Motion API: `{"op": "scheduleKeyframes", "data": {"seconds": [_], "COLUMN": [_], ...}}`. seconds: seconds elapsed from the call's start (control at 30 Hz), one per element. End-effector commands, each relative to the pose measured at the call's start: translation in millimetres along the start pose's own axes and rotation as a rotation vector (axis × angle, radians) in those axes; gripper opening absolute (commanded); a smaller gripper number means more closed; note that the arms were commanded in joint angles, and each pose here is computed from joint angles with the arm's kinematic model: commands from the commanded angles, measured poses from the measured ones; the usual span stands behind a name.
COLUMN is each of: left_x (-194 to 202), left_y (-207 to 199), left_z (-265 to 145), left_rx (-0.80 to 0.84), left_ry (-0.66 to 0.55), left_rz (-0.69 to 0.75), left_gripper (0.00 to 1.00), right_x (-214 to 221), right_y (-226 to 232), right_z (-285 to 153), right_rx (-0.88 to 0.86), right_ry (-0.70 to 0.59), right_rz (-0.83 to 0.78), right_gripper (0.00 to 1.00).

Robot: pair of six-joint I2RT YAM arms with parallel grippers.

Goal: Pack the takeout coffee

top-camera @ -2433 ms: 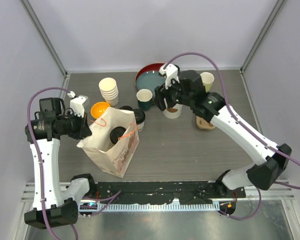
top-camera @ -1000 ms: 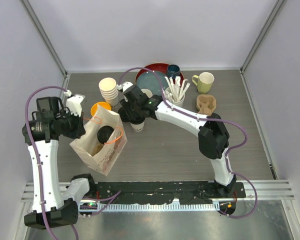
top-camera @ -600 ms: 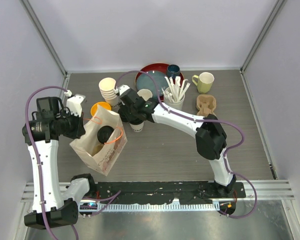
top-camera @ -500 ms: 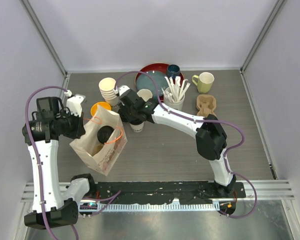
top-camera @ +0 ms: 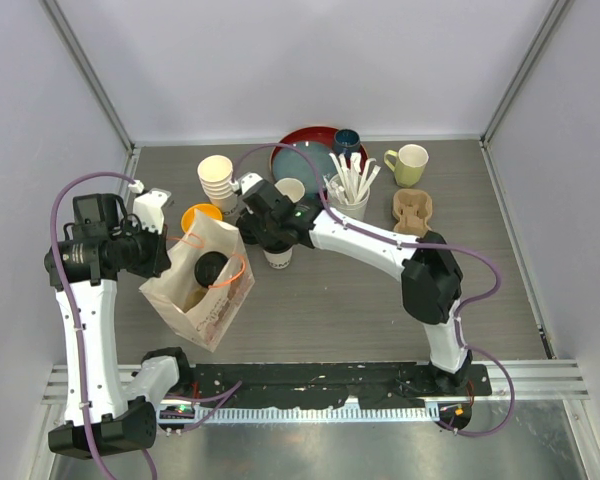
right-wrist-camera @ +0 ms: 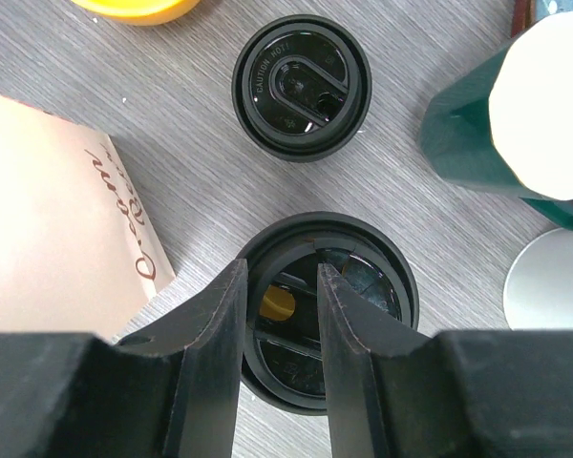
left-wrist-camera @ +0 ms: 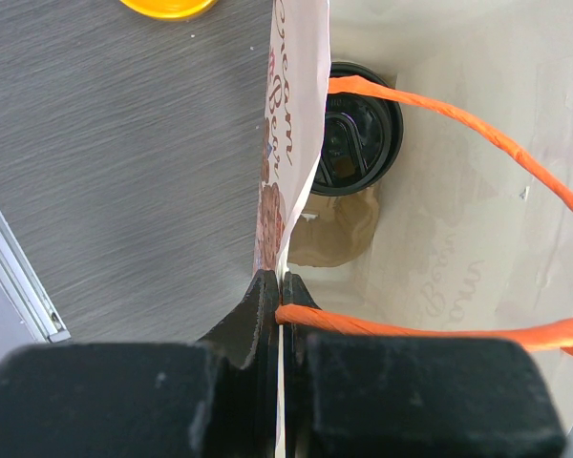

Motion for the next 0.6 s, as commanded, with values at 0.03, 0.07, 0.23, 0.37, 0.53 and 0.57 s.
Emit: {"op": "scheduleKeyframes", "data": {"seconds": [0.03,0.07,0.23,0.37,0.53,0.57], "left_x": [21.7,21.8,21.5,21.9,24.2,24.4], "left_y": [-11.7,-11.4,-12.4,-13.6,-13.5,-13.9], "left_z": [-4.8,-4.8,-5.7,-7.1,-7.6,-7.6], "left_rx": [0.045,0.043,0.046,0.049,0.048,0.050], "left_ry": [0.089,0.090,0.086,0.086,0.093,0.093], "left_rz": [-0.026,-0.026,-0.024,-0.020,-0.015,-0.016], "left_gripper": [0.00,0.00,0.00,0.00,0.00,0.00], "right_x": [-25.8,-21.9,-12.6,-2.7,18.7,13.9], "right_y": [-18.3,-20.6,-9.9,-7.2,0.1,0.4], "right_z": [-44.7,-45.1,-49.8,-46.9,-45.1,-50.7], "right_rx": [0.041,0.041,-0.053,-0.082,-0.133,-0.138], "right_ry": [-0.080,-0.069,-0.058,-0.030,0.008,-0.020], "right_rz": [-0.006,-0.010,-0.048,-0.056,-0.066,-0.061], "right_gripper": [0.34,0.34,0.36,0.32,0.32,0.32]}}
Point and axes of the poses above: each gripper's point midway between its finger pads, its own z axis out along the fingers, its own y axis along the line the jaws close on, x = y × z, the point moved 1 cm from there along -z, back along the fingers, and after that the axes turned 1 degree about -z, right-handed, at the moved point
